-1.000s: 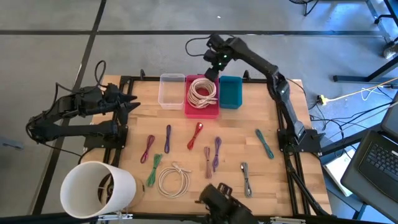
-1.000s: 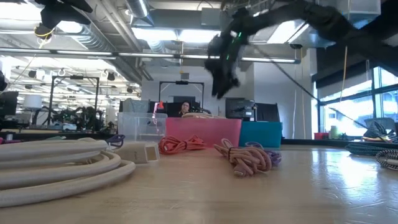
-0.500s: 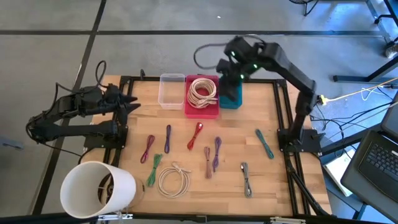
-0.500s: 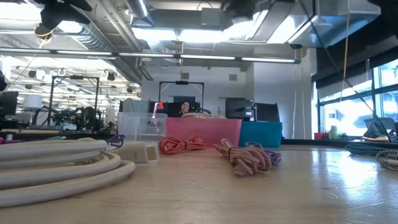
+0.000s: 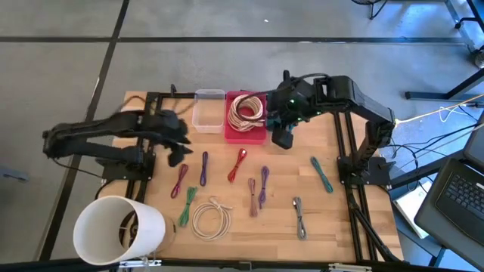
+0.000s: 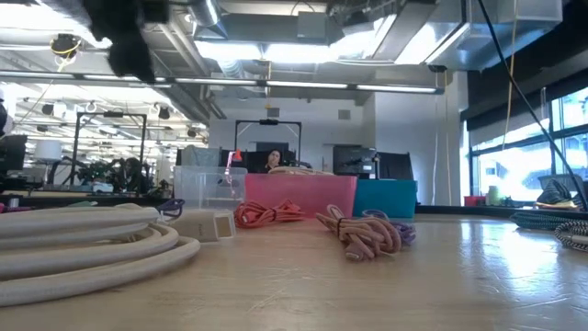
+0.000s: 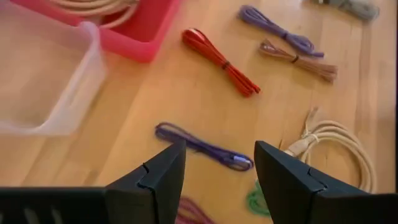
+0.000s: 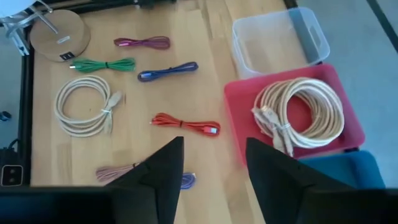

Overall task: Pick & Place USB Port
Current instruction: Put the white HDMI cable into the pink bin

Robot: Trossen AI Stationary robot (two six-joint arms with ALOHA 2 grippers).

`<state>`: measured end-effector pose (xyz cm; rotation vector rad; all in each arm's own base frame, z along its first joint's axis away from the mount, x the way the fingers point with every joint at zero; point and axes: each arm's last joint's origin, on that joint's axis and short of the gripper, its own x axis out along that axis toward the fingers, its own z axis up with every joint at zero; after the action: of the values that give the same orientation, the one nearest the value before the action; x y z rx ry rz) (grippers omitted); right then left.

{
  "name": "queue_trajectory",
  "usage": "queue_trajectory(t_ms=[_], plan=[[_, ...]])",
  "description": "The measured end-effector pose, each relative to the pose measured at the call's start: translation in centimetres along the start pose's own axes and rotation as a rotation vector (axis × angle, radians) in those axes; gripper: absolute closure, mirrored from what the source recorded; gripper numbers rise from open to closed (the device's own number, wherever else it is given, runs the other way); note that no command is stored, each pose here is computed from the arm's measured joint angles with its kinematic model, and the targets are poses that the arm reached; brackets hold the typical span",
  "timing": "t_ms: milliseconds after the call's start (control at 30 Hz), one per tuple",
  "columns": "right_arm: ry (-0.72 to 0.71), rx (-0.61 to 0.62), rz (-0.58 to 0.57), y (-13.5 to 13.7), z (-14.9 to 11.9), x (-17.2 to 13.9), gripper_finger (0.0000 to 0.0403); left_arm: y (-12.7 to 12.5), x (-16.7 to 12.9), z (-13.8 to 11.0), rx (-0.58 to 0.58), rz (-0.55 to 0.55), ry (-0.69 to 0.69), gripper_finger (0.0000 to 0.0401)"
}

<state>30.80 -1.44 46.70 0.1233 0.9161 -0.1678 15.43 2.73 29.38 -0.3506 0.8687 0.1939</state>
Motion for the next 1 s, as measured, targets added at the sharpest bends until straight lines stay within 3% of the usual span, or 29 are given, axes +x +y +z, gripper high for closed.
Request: queue_trajectory(t_ms=[167, 300, 500, 800, 1000], plan=[[0.009, 0.01, -0.005, 0.0, -0.1, 0.0, 0.0237, -2.7, 4.8, 2.1, 0.124, -0.168, 0.031, 0.0217], [0.05, 0.012, -0.033, -0.1, -0.5, 0.0, 0.0237, -5.5, 8.1, 1.9, 0.196, -0.285, 0.114, 0.0217], [0.071, 0.044, -0.083, -0.2, -0.9, 0.0, 0.0237, -8.9, 11.3, -0.2, 0.276, -0.327, 0.265, 0.0217], [0.074, 0.045, -0.083, -0.2, -1.0, 0.0, 0.0237, -11.6, 14.3, -2.8, 0.161, -0.303, 0.43, 0.0217], [0.074, 0.043, -0.083, -0.2, -1.0, 0.0, 0.0237, -12.8, 16.0, -3.5, 0.133, -0.29, 0.422, 0.0217]])
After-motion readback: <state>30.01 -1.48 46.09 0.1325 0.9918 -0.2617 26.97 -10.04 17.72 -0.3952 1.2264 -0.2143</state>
